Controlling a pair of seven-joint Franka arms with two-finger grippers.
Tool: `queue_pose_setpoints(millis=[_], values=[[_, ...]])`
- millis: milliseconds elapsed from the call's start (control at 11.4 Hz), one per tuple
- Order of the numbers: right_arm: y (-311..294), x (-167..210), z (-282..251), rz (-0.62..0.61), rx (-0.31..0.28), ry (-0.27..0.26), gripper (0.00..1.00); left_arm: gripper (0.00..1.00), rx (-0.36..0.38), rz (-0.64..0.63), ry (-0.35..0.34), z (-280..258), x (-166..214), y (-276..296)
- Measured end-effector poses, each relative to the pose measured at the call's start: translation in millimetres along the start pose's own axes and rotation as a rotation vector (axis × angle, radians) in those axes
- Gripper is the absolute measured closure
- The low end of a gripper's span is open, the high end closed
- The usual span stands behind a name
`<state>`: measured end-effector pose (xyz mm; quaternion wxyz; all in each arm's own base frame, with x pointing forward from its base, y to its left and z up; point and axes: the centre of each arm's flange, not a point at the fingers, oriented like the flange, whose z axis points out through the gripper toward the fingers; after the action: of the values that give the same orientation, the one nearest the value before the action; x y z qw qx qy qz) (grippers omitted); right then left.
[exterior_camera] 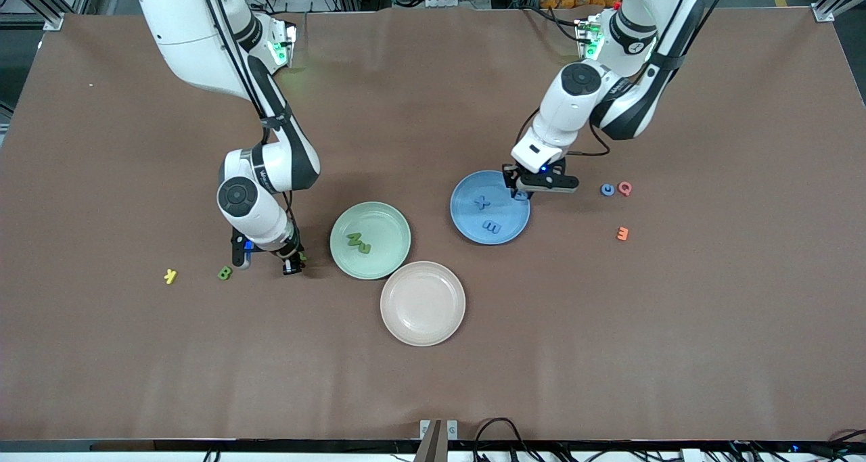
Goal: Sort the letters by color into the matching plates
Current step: 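Carry the blue a to the blue plate while the right gripper lifts the p, then release the blue a on the blue plate while the right gripper holds the p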
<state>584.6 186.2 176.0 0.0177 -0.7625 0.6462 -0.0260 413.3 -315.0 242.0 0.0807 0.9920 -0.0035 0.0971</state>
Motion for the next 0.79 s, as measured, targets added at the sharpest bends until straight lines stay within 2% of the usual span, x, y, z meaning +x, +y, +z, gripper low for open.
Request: queue_pose_setpoints(millis=[175,263,439,526,789], values=[[0.3,0.0,-0.1,-0.001,0.0,0.0,0.58,0.63,-0.005,-0.008,-0.013,6.1,-5.7,9.9],[-0.1,-0.1,-0.9,-0.001,0.002,0.0,0.65,0.63,-0.004,-0.011,-0.017,8.9,-5.1,9.7],[-0.5,-0.8,-3.1,-0.015,0.005,-0.001,0.7,0.63,-0.004,-0.015,-0.022,13.5,-2.8,9.9],[-0.1,-1.3,-3.8,-0.03,0.004,-0.002,0.72,0.59,-0.006,-0.017,-0.024,15.7,-1.7,10.8],[0.5,-1.6,-3.1,-0.101,0.003,-0.002,0.72,0.25,-0.01,-0.02,-0.02,15.7,2.4,12.6]])
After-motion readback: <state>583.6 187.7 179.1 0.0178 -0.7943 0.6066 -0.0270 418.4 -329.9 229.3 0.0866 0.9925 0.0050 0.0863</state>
